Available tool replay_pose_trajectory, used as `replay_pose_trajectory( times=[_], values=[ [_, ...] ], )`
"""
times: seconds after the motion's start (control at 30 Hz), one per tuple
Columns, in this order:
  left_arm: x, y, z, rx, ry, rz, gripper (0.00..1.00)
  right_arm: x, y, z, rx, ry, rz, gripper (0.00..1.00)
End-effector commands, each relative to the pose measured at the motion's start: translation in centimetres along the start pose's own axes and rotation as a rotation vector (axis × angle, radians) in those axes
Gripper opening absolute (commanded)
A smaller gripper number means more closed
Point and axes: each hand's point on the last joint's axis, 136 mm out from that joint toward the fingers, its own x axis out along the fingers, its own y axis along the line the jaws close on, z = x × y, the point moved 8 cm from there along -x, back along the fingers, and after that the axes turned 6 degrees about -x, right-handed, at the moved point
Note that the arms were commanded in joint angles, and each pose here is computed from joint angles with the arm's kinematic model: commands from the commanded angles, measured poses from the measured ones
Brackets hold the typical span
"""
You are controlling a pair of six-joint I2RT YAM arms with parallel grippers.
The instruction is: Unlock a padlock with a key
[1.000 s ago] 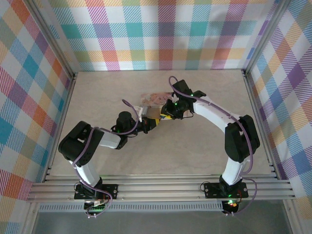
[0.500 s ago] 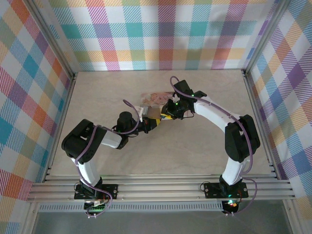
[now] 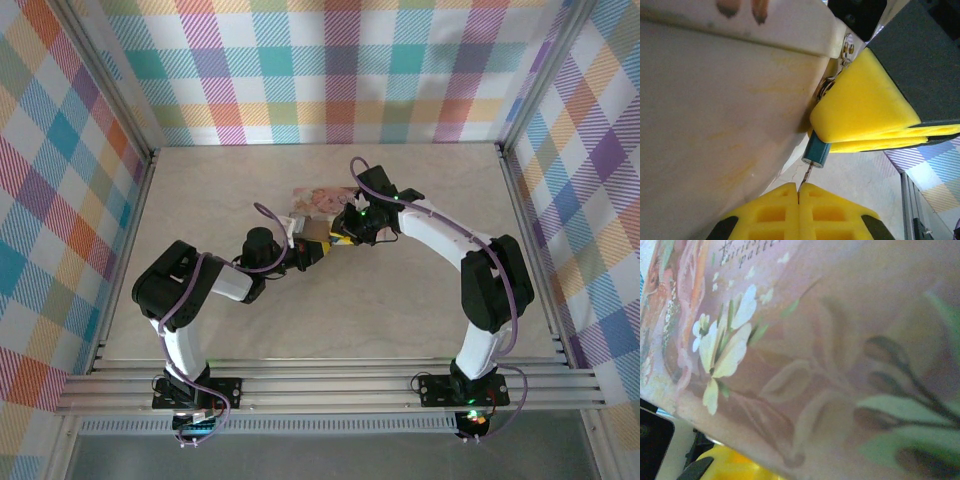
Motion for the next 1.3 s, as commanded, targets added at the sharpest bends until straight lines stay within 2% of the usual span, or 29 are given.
replay_pose_trajectory(
  times=[0.0, 0.3, 0.53, 0.67, 1.0, 1.17, 1.27],
  values=[
    [0.7, -0.7, 1.4, 0.042, -0.051, -0.017, 0.0, -1.1, 2.8, -1.5, -0.071, 0.085, 0.146, 0.0],
    [1.8, -2.4, 2.4, 0.053, -0.065, -0.08, 0.0, 0.3, 2.3, -2.1, -0.042, 0.141, 0.159, 0.0],
    [1.9, -2.6, 0.7, 0.121, -0.035, 0.001, 0.0, 1.5, 2.0, -2.2, -0.023, 0.182, 0.159, 0.0],
    [1.5, -3.1, -0.9, 0.235, -0.005, 0.108, 0.0, 2.0, 1.8, -2.5, -0.001, 0.206, 0.162, 0.0],
    [1.6, -4.3, -5.6, 0.65, 0.056, 0.4, 0.0, 2.3, 1.6, -2.7, 0.023, 0.243, 0.146, 0.0],
    [1.8, -4.0, -6.4, 0.73, 0.066, 0.461, 0.0, 3.2, 0.8, -3.6, 0.043, 0.268, 0.129, 0.0],
    [1.7, -3.5, -6.7, 0.732, 0.061, 0.474, 0.0, 4.1, 0.5, -4.2, 0.058, 0.282, 0.131, 0.05]
  ],
)
